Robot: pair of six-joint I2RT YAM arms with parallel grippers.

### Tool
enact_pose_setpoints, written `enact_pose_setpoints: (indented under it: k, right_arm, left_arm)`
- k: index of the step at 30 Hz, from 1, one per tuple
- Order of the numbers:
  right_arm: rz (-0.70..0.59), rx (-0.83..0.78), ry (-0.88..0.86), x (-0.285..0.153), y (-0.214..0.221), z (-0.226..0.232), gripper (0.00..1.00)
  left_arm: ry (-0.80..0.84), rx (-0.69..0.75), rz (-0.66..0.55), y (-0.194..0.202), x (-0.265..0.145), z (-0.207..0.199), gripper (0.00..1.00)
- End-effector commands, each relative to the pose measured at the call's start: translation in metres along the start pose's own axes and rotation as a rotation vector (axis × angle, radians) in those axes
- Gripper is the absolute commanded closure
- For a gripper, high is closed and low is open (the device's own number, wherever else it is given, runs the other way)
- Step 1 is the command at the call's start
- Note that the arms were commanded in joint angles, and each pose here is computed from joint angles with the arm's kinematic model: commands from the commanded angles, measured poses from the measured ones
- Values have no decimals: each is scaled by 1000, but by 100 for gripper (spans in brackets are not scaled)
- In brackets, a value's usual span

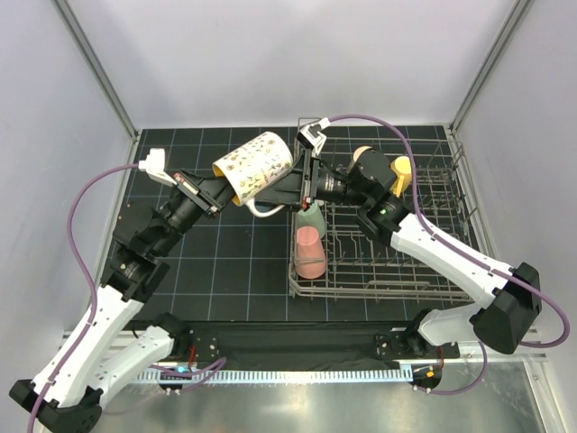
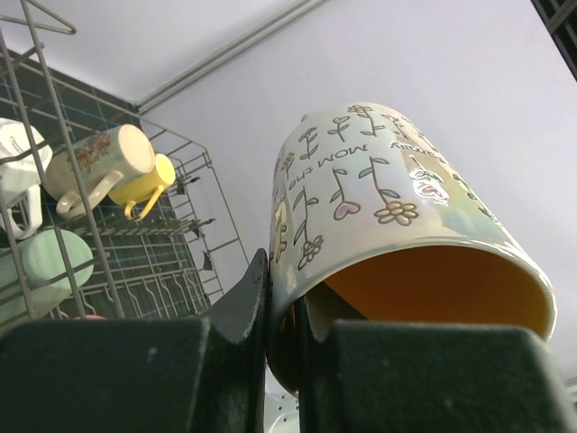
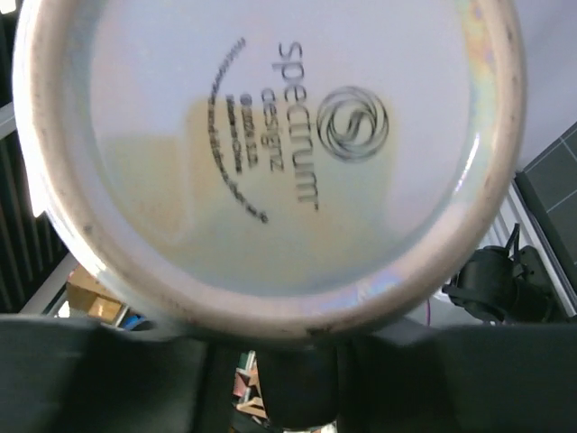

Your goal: Load the cups into the dish rack

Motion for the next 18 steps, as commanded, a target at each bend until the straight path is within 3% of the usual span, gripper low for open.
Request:
enact_pose_setpoints:
  k: [1,6,11,15,18]
  right_arm:
    - [-84,-23,-7,6,-13,11,66]
    - [-111,-8,41,9,-14,5,96]
    - [-155,-110,59,3,-13,11,96]
    - [-132,-164,174,-3,-12,10,96]
    - [-129,-200,265,-8,-13,9,96]
  left_arm:
    - [184,21,54,3,-16,-37,100]
    - [161,13,53,4,-17,-34,100]
    - [124,-5,41,3,-19,-30,95]
    - [21,-9,18,4,-23,-18,51]
    - [-41,-7,-4,3,-28,-10,27]
Point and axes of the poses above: each gripper's point midway between its finger pads, its own x axis out along the fingers, its own z axis along the line the jaws close on, y = z × x, the point moved 10 cm from there along -x, back along the fingers, and after that the axes turned 13 degrees about -x, right-handed, at the moved point
